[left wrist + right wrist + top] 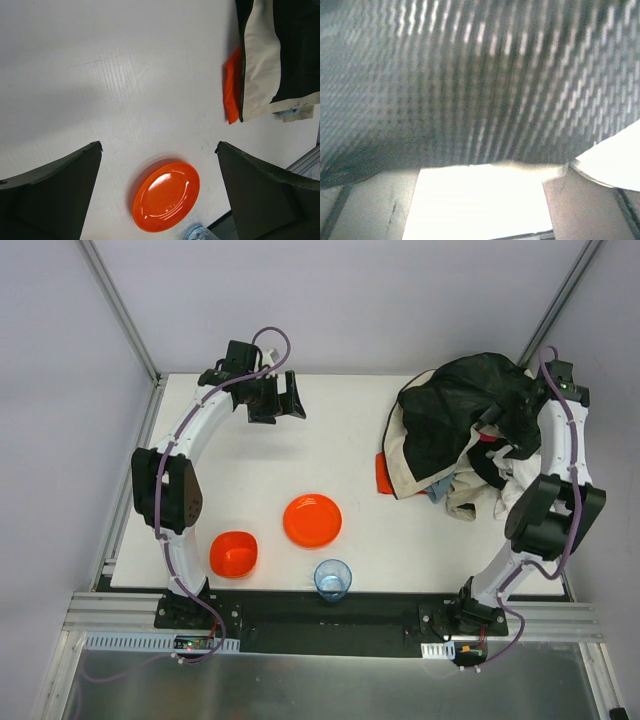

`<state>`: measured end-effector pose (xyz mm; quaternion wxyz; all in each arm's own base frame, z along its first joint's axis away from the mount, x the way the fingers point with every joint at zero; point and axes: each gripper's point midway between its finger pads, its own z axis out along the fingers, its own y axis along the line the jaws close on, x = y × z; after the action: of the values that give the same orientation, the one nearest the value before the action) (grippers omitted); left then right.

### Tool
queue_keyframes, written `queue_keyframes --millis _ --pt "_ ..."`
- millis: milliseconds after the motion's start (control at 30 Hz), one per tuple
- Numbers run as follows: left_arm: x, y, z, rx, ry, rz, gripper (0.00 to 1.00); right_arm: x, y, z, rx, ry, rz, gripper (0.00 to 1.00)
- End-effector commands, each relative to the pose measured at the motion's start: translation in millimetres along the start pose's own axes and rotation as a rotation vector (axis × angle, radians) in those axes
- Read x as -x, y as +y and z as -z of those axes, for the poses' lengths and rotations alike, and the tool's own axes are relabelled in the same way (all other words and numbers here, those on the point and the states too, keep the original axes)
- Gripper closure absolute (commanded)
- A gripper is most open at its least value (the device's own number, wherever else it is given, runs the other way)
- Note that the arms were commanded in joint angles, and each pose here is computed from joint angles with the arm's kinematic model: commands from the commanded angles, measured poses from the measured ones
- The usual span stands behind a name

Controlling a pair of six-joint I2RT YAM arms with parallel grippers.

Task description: Pick out a specific cloth from the pile

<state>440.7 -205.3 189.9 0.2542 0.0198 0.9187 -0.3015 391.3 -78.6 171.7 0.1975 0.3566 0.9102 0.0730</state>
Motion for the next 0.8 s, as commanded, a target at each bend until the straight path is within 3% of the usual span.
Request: queue_keyframes --millis 0,300,467,767 --pt "8 -15 3 -0.043 -0.014 -0.007 0.01 -35 -7 35 0.023 0.015 0.038 0.02" --pt "5 -17 -4 -0.077 0.004 -0.006 0.01 -106 -28 49 0.031 0.113 0.058 0.0" --pt "4 -18 -4 -0.082 0.008 0.003 0.01 -133 -22 53 0.05 0.15 0.173 0.0" --pt "-2 -17 1 -0.081 0.011 -0.005 0.01 -141 19 12 0.073 0.205 0.249 0.0"
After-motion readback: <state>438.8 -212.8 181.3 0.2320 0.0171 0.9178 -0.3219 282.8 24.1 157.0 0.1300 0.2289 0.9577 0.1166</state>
